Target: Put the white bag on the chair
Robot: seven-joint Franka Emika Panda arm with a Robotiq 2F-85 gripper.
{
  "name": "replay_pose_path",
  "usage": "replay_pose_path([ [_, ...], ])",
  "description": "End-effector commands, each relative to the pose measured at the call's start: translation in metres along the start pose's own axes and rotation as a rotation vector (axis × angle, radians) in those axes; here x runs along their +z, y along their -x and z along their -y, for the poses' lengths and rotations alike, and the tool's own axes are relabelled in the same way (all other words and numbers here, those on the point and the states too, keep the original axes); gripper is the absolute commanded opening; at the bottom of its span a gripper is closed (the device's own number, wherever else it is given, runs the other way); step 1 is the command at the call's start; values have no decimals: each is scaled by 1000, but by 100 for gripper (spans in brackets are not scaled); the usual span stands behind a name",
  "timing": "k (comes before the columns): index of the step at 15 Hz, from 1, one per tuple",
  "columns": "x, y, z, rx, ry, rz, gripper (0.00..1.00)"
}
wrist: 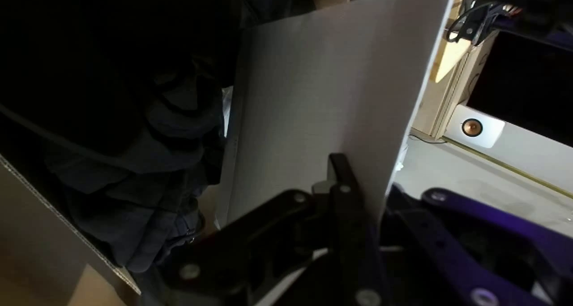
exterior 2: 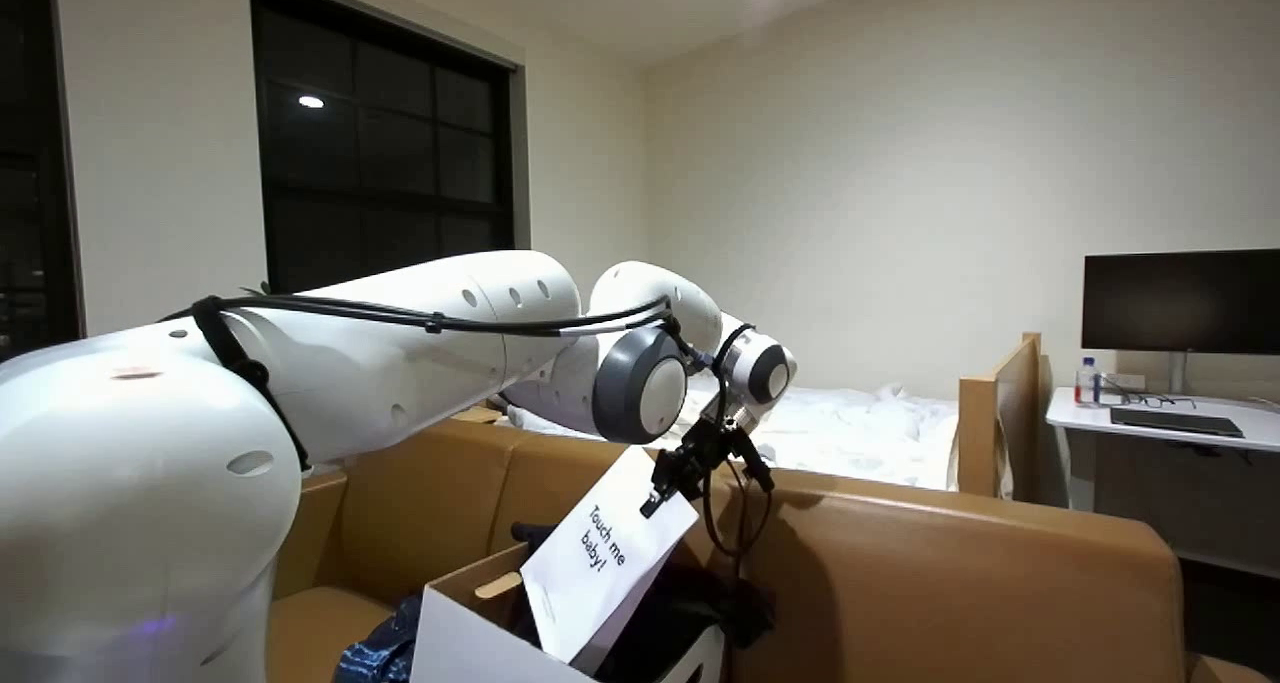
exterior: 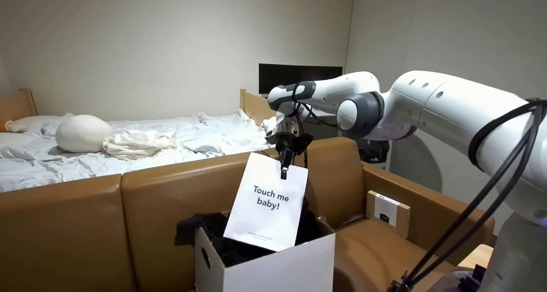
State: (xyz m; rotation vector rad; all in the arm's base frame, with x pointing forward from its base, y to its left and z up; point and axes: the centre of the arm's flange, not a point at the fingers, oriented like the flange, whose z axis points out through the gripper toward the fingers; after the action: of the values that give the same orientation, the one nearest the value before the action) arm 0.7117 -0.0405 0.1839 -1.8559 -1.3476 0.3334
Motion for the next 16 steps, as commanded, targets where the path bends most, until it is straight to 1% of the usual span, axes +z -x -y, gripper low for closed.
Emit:
replay_pose_path([
  [1,-61,12,61,-30,72,14,2],
  [4,-113,24,104,-28,121,-11,2],
  [5,-132,30,122,-33,123,-20,2],
  [7,-171,58,153,-30,123,-53,2],
  [10,-213,123,176,7,90,-119,2],
  [11,-226,145,184,23,89,-141,2],
  [13,-243,194,189,59,95,-197,2],
  [15,-257,241,189,163,147,-267,2],
  [16,-262,262,186,217,189,-299,2],
])
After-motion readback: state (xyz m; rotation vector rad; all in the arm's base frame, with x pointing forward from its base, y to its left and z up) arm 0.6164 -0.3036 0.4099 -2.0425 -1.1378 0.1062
